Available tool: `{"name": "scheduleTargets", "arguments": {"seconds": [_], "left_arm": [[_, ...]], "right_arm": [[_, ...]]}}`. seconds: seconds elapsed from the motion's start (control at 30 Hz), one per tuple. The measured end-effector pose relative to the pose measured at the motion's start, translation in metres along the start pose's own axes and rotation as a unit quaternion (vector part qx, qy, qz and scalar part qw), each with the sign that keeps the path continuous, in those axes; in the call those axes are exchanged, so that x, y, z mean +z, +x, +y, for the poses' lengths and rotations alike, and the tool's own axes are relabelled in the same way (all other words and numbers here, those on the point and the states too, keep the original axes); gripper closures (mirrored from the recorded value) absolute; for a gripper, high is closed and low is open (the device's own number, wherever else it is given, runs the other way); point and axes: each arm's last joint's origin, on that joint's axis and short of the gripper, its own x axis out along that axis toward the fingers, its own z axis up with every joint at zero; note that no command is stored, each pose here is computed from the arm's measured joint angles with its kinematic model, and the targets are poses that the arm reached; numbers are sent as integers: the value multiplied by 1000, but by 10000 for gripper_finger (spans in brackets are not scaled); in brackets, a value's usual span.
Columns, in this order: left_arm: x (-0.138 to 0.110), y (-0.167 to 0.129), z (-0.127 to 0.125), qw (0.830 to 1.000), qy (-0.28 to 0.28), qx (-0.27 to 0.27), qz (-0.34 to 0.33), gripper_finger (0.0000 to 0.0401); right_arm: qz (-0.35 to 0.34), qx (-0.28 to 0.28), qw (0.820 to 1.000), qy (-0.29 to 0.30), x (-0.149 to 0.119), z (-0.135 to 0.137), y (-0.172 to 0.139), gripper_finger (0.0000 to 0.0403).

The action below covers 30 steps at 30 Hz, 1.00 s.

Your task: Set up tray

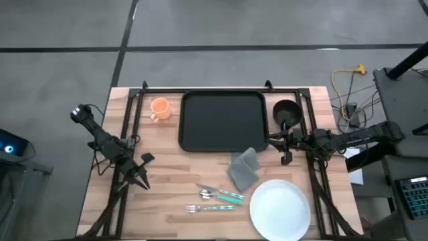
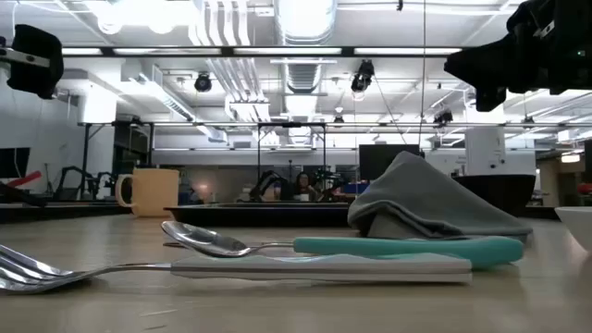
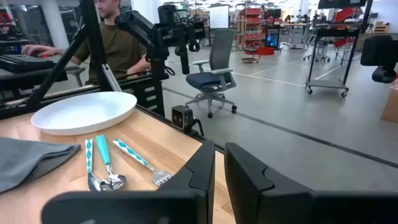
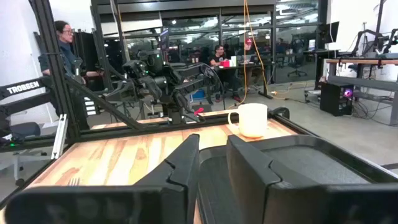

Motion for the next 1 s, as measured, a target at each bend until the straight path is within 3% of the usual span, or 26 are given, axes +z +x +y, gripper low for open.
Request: {"name": "scheduleTargets", "arguments": {"seconds": [1.0], "left_arm": [[0,0,0,1000,0,0,0,383]], "right_arm": [[0,0,1000,0,0,0,0,330]]}}
